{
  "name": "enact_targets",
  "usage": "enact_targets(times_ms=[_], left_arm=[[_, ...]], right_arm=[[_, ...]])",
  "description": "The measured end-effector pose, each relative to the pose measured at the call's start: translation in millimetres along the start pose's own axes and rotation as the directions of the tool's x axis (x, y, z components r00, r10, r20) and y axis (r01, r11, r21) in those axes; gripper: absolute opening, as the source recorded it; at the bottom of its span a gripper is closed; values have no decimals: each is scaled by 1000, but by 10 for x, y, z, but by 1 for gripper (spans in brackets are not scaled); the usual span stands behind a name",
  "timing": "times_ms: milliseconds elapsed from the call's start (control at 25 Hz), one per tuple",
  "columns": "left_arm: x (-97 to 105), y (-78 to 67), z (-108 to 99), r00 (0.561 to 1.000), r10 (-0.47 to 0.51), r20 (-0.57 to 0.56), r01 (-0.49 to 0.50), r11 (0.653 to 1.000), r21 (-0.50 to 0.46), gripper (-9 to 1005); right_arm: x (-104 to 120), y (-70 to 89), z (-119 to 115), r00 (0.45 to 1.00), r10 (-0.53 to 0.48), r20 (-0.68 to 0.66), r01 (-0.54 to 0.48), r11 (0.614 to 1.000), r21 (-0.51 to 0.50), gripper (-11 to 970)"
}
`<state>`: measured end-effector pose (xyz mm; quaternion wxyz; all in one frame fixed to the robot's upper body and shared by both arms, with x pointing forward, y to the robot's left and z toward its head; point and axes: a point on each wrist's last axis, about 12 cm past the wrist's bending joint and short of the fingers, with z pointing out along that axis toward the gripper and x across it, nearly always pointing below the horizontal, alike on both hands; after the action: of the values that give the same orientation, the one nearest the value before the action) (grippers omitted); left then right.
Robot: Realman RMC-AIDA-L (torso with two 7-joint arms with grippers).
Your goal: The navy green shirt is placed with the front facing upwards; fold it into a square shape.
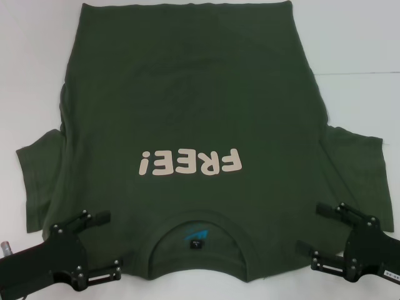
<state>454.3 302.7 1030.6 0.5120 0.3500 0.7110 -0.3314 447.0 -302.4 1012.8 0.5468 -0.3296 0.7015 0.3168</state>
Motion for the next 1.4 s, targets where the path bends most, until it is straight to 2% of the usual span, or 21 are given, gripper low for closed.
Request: enact_targets(times_ms=[520,640,760,880,960,1160,1240,1360,1400], left_arm=[[-2,3,-2,1000,-12,2,12,1000,-3,934],[-29,30,-36,996,-84,23,85,996,-15,934],[-119,110,-129,976,-209,67,210,977,-21,934],[-233,235,-248,933,-342,111,347,937,-31,934],[-318,355,-356,879,-455,142,465,884,-49,933],[-521,568,-543,787,-597,155,611,789,-68,931],[-592,659,-607,735,-668,121,678,728,-97,930],[-667,788,-660,625,-780,35,773,611,-171,927],[-686,820,-666,600,-800,12,786,587,-195,926]], right_arm=[[-13,-11,46,1000,4,5,-4,1000,-2,922],[-12,-10,46,1000,4,5,-4,1000,-2,923],[-12,-10,45,1000,6,5,-6,1000,-2,923],[-14,-12,42,1000,8,6,-8,1000,-3,923],[-14,-13,41,1000,8,5,-8,1000,-3,923],[-17,-14,45,1000,8,5,-8,1000,-5,923],[-19,-15,45,1000,8,6,-8,1000,-6,923],[-19,-15,45,1000,9,6,-9,1000,-5,923],[-19,-15,45,1000,10,6,-10,1000,-5,923]])
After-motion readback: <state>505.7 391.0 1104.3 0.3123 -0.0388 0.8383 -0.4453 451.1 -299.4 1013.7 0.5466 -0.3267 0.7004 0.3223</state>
